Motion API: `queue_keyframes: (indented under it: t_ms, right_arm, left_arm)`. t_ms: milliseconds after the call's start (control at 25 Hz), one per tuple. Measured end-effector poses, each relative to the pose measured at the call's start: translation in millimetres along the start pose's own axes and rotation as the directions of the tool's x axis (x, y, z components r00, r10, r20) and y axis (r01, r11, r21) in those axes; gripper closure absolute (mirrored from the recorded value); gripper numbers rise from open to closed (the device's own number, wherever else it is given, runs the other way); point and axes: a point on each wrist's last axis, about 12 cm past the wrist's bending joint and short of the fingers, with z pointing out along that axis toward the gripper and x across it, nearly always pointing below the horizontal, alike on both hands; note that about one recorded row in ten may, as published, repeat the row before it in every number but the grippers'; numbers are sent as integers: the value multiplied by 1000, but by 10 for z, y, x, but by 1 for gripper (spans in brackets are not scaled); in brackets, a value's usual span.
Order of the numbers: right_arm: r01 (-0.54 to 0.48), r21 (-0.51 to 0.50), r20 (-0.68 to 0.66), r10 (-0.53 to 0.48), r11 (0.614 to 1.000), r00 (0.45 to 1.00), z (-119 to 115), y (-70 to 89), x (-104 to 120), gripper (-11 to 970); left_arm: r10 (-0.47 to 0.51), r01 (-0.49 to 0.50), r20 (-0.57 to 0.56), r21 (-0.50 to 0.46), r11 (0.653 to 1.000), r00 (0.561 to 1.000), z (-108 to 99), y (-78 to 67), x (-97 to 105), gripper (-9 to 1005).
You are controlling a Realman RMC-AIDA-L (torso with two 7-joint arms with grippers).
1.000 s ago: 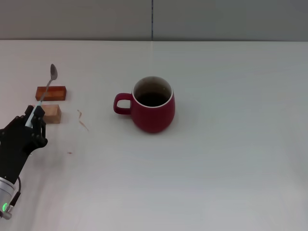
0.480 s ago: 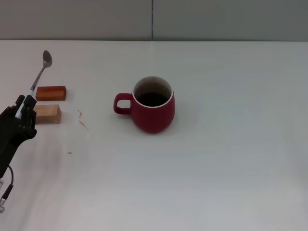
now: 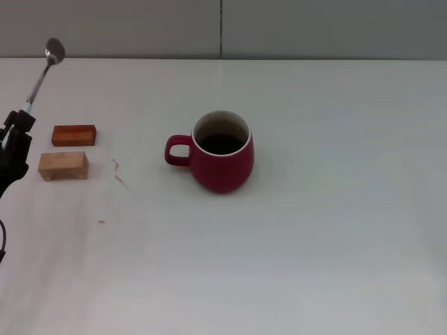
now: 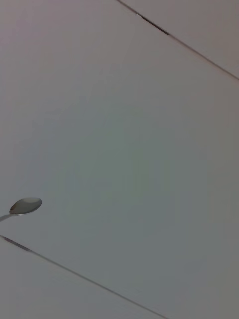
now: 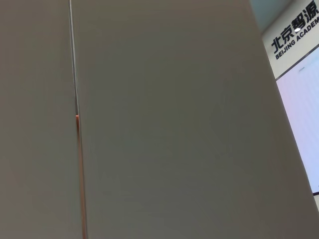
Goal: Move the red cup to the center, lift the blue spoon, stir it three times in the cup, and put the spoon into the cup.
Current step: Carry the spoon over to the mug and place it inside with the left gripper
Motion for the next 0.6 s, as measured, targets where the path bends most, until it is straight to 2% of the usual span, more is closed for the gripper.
queue_keyframes:
  t_ms: [280, 600]
  right_arm:
    - [1, 2, 0, -1, 1000, 1000, 0, -9, -2, 255]
    - [4, 4, -2, -4, 1000, 1000, -11, -23, -2, 254]
  left_arm:
    - [-199, 194, 62, 83, 978, 978, 23, 23, -199, 846]
    - [-420, 405, 62, 170, 898, 905, 74, 25, -347, 845]
